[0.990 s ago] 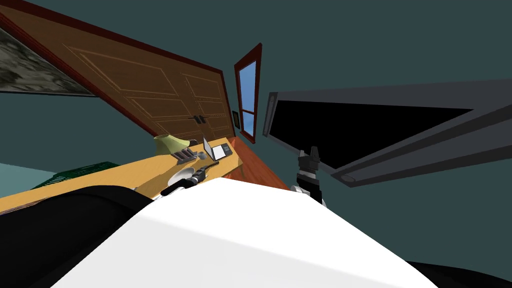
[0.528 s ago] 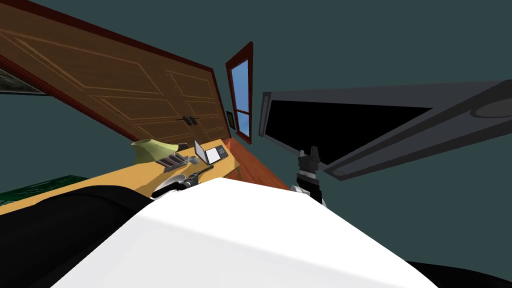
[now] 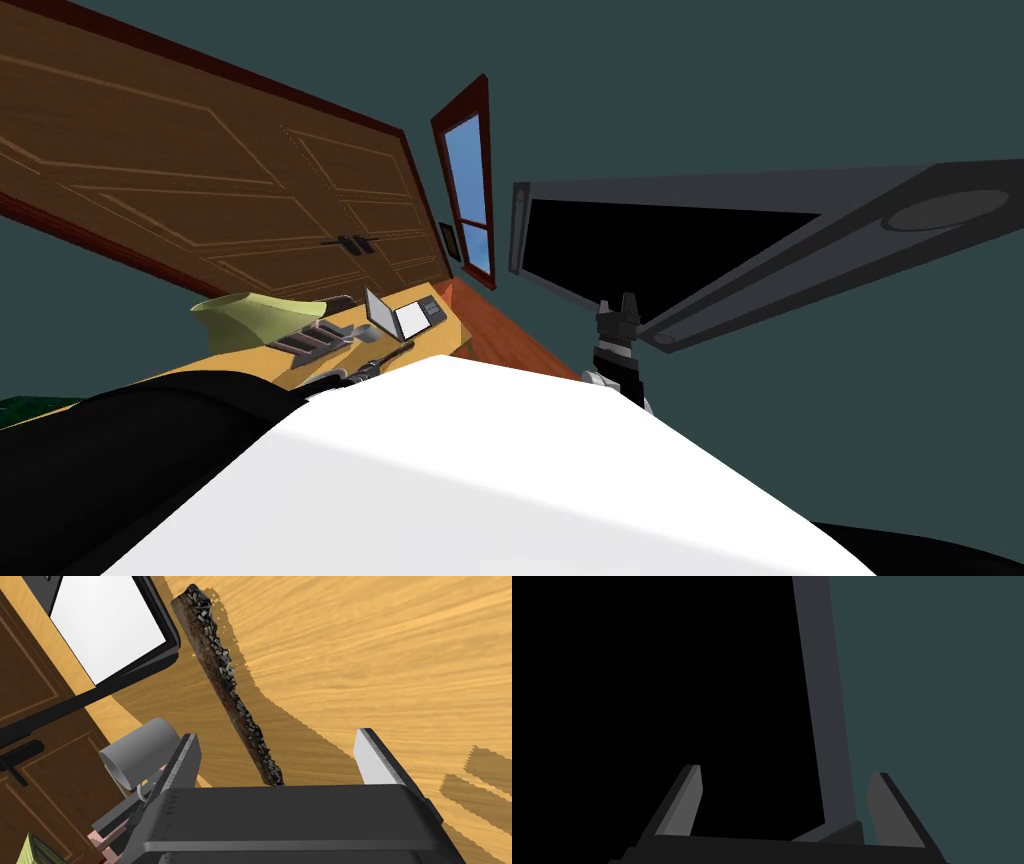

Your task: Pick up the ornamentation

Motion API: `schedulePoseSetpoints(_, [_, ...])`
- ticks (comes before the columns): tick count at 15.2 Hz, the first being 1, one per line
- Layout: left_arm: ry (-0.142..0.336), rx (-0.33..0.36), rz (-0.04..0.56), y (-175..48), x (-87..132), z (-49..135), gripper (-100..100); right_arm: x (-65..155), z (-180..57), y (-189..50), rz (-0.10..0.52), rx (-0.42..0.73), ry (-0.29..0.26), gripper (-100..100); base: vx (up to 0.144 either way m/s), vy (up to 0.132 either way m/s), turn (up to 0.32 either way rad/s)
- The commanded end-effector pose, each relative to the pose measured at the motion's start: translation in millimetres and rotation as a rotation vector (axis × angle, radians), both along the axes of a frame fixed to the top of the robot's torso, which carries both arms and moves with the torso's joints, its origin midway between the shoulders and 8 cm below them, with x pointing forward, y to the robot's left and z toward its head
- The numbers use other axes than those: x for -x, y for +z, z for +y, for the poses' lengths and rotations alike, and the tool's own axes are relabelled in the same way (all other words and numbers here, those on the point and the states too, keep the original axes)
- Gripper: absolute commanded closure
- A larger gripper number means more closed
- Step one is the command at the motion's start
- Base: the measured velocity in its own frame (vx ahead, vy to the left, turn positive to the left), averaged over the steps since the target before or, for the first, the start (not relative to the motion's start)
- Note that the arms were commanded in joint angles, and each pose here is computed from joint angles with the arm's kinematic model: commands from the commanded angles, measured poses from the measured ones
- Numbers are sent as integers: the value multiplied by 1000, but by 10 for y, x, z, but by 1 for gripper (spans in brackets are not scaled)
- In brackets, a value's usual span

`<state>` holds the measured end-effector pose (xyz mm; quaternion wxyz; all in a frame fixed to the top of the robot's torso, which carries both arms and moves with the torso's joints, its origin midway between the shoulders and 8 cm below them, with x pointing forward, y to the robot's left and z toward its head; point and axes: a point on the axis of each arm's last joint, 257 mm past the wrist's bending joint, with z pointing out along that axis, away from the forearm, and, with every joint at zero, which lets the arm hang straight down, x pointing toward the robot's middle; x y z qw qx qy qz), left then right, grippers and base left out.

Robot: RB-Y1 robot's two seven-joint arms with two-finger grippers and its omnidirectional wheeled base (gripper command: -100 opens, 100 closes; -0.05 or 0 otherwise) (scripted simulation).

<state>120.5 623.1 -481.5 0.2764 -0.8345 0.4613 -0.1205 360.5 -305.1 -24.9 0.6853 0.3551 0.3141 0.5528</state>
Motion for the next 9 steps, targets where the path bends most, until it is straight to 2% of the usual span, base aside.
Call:
schedulePoseSetpoints(1, [75, 27, 57, -69, 299, 134, -100, 0, 0, 0, 0, 0, 0, 0, 86, 15, -237])
schedulePoseSetpoints(2, [82, 28, 69, -86, 355, 150, -100, 0, 0, 0, 0, 0, 0, 0, 84, 15, -191])
schedulePoseSetpoints(4, [82, 28, 69, -86, 355, 150, -100, 0, 0, 0, 0, 0, 0, 0, 52, 9, -11])
schedulePoseSetpoints(5, [140, 49, 113, -141, 595, 236, -100, 0, -1, 0, 0, 0, 0, 0, 55, -1, -131])
schedulePoseSetpoints(6, [140, 49, 113, -141, 595, 236, -100, 0, 0, 0, 0, 0, 0, 0, 64, 6, -182])
schedulePoseSetpoints(7, [187, 72, 146, -180, 770, 275, -100, 0, 0, 0, 0, 0, 0, 0, 89, 26, -216])
schedulePoseSetpoints(8, [196, 69, 154, -186, 827, 303, -100, 0, 0, 0, 0, 0, 0, 0, 95, 24, -177])
schedulePoseSetpoints(9, [235, 95, 178, -218, 953, 306, -100, 0, 0, 0, 0, 0, 0, 0, 104, 15, -157])
